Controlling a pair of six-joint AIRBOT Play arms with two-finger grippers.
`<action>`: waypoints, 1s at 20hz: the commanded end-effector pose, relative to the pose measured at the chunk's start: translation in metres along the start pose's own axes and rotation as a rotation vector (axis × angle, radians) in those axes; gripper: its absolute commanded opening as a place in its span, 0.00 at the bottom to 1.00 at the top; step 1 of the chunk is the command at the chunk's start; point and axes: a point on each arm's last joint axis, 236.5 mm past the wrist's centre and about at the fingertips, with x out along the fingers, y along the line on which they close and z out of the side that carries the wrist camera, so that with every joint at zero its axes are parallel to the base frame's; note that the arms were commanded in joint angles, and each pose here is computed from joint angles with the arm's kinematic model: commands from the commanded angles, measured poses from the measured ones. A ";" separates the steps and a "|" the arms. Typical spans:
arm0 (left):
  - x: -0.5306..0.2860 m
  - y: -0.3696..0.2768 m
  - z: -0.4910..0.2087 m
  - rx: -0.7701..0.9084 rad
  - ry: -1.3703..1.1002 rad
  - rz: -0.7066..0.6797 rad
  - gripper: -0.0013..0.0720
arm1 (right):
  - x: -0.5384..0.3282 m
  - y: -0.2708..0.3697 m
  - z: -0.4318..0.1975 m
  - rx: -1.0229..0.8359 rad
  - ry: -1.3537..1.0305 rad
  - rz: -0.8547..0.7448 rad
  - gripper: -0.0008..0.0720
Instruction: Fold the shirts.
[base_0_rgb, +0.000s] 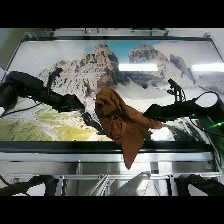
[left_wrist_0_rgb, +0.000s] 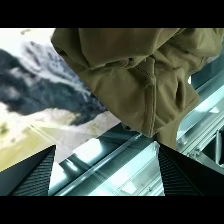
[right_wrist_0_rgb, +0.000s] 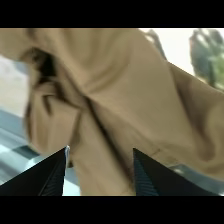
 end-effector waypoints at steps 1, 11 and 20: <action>0.040 -0.001 0.004 0.035 -0.052 0.043 0.99 | 0.031 -0.006 -0.001 0.037 0.056 0.061 0.64; 0.147 -0.049 0.031 0.218 0.072 0.036 0.96 | 0.103 -0.017 -0.006 0.127 0.119 0.153 0.64; 0.137 -0.103 0.048 0.326 0.193 -0.060 0.02 | 0.089 0.004 0.021 0.033 0.057 0.206 0.03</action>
